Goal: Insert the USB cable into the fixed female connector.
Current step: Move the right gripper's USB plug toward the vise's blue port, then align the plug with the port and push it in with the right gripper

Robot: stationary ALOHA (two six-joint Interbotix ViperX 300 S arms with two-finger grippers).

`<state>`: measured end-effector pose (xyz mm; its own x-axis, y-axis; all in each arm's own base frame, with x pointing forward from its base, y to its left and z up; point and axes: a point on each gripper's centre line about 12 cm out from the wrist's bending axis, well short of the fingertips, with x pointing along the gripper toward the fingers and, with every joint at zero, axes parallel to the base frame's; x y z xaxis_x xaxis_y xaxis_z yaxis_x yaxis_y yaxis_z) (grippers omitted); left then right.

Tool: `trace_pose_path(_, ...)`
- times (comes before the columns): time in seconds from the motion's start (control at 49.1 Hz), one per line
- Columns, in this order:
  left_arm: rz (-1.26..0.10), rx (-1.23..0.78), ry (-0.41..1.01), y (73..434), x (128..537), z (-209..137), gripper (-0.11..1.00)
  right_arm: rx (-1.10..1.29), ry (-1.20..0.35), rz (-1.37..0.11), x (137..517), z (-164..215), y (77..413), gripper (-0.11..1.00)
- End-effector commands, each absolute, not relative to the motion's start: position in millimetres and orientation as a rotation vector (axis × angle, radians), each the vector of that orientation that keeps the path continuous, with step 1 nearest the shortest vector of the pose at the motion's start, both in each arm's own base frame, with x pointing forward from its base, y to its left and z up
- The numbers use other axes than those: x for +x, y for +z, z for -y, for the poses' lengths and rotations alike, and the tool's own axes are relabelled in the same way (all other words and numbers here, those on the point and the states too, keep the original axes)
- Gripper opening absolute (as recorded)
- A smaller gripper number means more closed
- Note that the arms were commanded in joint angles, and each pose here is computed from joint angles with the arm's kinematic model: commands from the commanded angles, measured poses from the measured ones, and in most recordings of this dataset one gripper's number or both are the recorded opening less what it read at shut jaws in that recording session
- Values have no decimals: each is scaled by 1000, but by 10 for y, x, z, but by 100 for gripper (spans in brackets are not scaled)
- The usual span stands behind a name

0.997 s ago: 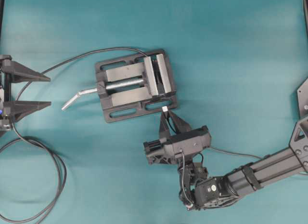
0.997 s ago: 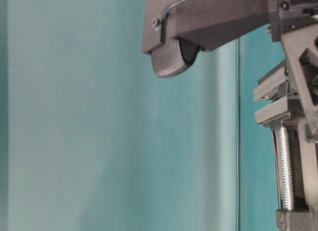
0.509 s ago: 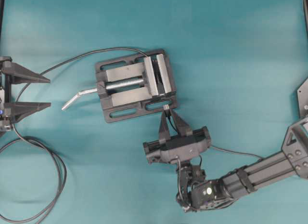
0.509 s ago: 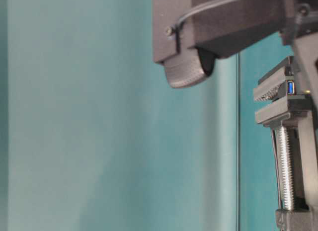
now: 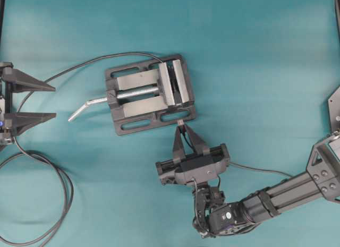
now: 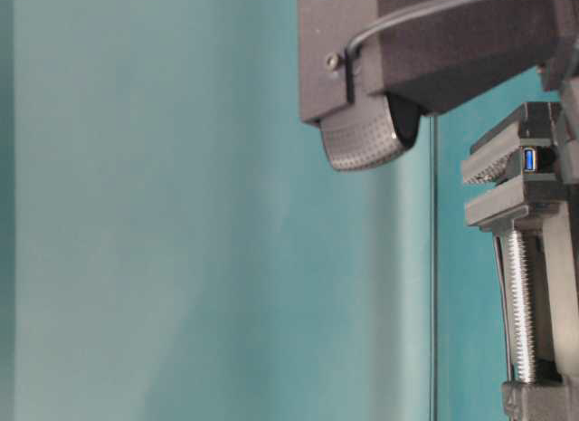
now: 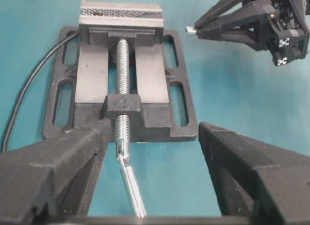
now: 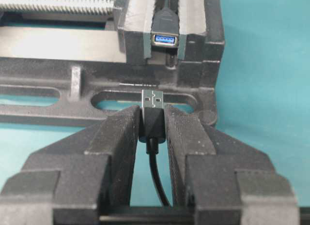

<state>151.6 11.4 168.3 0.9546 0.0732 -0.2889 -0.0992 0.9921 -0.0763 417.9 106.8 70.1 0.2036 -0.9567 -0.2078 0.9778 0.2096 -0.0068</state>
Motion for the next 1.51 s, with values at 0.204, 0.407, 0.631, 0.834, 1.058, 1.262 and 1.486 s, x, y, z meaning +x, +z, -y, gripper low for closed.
trace_pose_path(0.204, -283, -74, 82, 1703, 1528, -111, 88, 183, -1370, -131, 4268, -983, 938, 20)
trace_pose_path(0.407, -289, -76, 84, 1679, 1518, -112, 88, 192, -1382, -129, 4270, -926, 990, 20)
trace_pose_path(0.631, -287, -76, 84, 1681, 1519, -113, 88, 194, -1382, -131, 4248, -908, 1081, 20)
trace_pose_path(0.834, -287, -75, 82, 1681, 1519, -110, 88, 191, -1386, -137, 4252, -866, 1110, 20)
trace_pose_path(1.058, -286, -75, 84, 1687, 1521, -113, 88, 187, -1389, -143, 4235, -836, 1080, 20)
trace_pose_path(1.262, -283, -75, 84, 1699, 1526, -113, 89, 195, -1387, -149, 4252, -808, 1062, 20)
trace_pose_path(1.486, -283, -76, 84, 1699, 1526, -113, 88, 196, -1389, -155, 4262, -776, 1053, 20)
